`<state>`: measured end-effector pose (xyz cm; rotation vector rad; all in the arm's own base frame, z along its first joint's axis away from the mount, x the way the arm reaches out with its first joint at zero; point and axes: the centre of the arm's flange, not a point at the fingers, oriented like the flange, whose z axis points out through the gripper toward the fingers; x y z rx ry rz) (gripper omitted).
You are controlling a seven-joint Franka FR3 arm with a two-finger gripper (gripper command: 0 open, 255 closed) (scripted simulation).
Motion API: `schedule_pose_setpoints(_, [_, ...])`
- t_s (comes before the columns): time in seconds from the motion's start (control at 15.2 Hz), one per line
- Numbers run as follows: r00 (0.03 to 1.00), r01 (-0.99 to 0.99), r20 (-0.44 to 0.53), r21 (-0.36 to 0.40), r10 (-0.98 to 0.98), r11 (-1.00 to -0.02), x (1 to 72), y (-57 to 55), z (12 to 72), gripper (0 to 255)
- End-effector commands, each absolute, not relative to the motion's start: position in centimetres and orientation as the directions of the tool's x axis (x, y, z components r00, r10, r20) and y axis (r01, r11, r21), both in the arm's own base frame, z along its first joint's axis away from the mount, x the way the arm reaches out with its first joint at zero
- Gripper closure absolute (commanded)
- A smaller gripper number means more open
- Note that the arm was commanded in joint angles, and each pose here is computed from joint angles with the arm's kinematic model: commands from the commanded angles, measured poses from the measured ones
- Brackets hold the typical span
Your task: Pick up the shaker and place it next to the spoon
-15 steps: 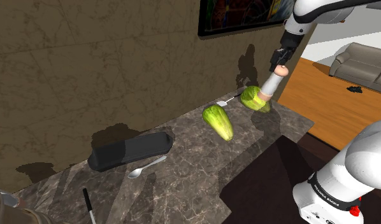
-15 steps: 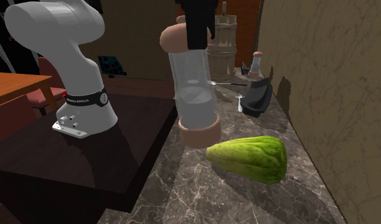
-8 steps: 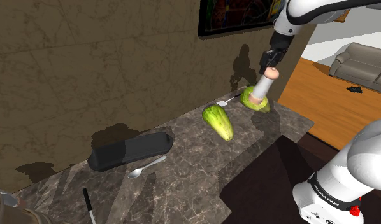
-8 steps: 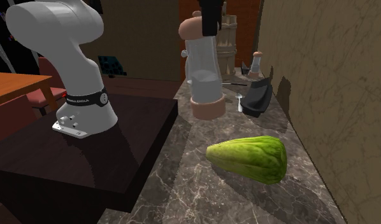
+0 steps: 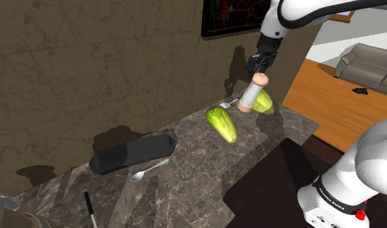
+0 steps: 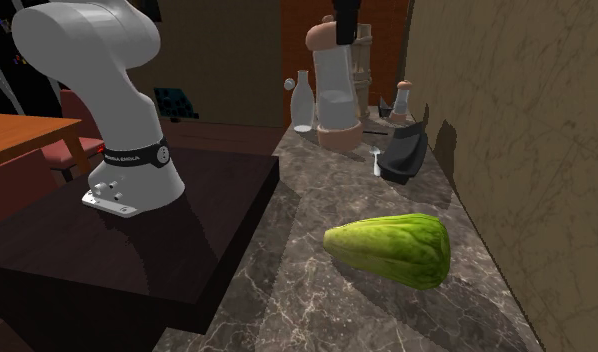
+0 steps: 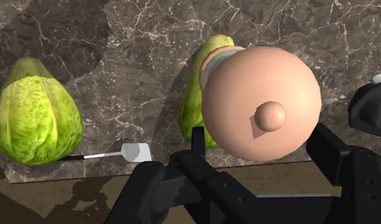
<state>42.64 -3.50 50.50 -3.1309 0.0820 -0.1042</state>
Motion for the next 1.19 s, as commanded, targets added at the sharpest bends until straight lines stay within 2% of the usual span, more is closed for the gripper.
schedule_pose_setpoints(0.0, [0.996,-0.054,0.066,-0.010,-0.054,-0.999,43.0,-0.8,50.3,255])
schedule_pose_setpoints(1.12, [0.996,-0.054,0.066,-0.010,-0.054,-0.999,45.3,21.5,50.3,255])
